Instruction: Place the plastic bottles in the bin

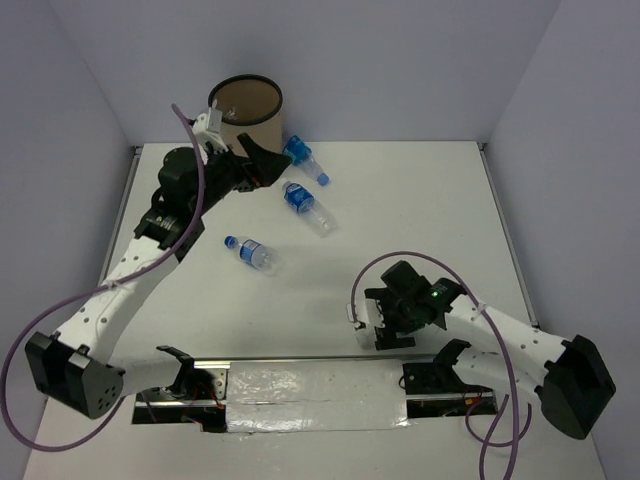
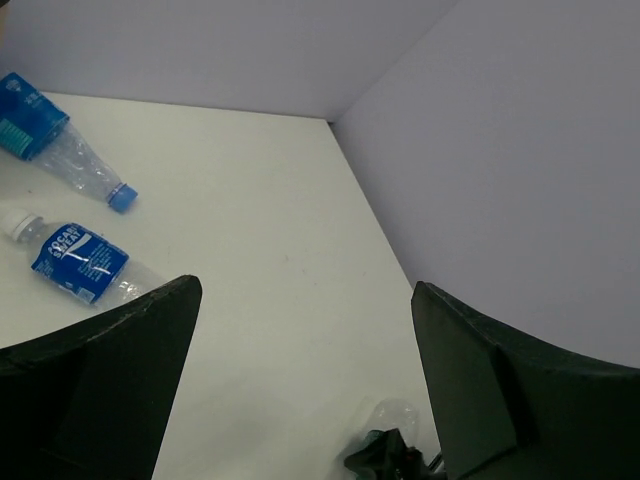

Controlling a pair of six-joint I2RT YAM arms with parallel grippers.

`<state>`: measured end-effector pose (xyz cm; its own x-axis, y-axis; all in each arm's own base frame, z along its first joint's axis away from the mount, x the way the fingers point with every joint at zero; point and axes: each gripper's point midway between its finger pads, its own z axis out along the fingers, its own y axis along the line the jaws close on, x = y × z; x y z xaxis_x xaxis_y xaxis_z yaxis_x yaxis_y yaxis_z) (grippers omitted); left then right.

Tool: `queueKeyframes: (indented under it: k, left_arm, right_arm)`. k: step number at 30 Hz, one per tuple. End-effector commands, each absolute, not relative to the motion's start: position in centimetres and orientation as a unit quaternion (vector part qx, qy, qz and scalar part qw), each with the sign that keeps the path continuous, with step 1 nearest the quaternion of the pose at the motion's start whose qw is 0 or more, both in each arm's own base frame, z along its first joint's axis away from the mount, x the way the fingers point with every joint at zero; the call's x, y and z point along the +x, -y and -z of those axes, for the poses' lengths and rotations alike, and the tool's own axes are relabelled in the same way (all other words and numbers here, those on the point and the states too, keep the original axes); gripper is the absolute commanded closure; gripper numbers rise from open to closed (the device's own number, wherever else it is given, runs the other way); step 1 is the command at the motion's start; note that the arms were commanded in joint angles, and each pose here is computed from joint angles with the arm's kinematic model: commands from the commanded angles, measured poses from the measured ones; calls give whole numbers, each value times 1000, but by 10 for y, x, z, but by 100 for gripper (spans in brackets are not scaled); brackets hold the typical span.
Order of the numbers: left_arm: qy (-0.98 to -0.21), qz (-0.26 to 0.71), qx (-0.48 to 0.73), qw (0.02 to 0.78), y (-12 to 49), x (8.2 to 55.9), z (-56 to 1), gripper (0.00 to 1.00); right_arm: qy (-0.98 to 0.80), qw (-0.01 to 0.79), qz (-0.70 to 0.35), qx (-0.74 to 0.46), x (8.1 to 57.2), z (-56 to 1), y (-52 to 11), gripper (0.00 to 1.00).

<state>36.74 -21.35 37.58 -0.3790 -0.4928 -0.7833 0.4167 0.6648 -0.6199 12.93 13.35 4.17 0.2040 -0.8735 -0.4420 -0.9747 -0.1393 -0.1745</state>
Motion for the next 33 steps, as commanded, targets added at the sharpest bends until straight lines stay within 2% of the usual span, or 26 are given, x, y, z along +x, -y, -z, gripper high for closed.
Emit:
queueKeyframes:
  k: [1, 3, 7, 8, 9, 10, 11, 13, 16, 21, 26, 33]
  left_arm:
    - [-663, 441, -22, 605, 206, 341, -416, 1]
    - [-661, 441, -39, 606, 199, 335, -413, 0]
    - [-653, 453, -41, 605, 198, 325, -392, 0]
    - [-649, 461, -29, 604, 202, 322, -392, 1]
    - [-651, 465, -20, 599, 206, 321, -388, 2]
    - [-656, 470, -13, 591, 212, 321, -382, 3]
    - [-657, 480, 0, 581, 220, 320, -377, 10]
    - [-657, 496, 19, 567, 231, 318, -369, 19]
    - [-648, 531, 53, 543, 251, 312, -362, 26]
    - [-633, 552, 80, 538, 276, 310, -368, 23]
    - [-627, 545, 77, 551, 293, 319, -368, 16]
    - [-614, 568, 89, 541, 330, 323, -371, 17]
  right_arm:
    - [-651, 262, -63, -710, 167, -40, -146, 3]
    - [-657, 247, -56, -710, 169, -31, -145, 9]
    - [-663, 266, -63, -697, 180, -43, -156, 32]
    - [-661, 294, -77, -686, 185, -62, -167, 50]
    - [-659, 310, -87, -679, 188, -74, -173, 62]
    - [-664, 325, -98, -666, 193, -86, -176, 81]
    - [-660, 344, -128, -656, 191, -101, -185, 84]
    - [-660, 389, -149, -625, 206, -137, -194, 86]
    - [-679, 428, -219, -554, 225, -184, -203, 89]
    - [-676, 473, -312, -470, 255, -251, -217, 89]
    - [-688, 478, -377, -395, 273, -284, -232, 89]
    - [-689, 480, -414, -352, 294, -309, -247, 87]
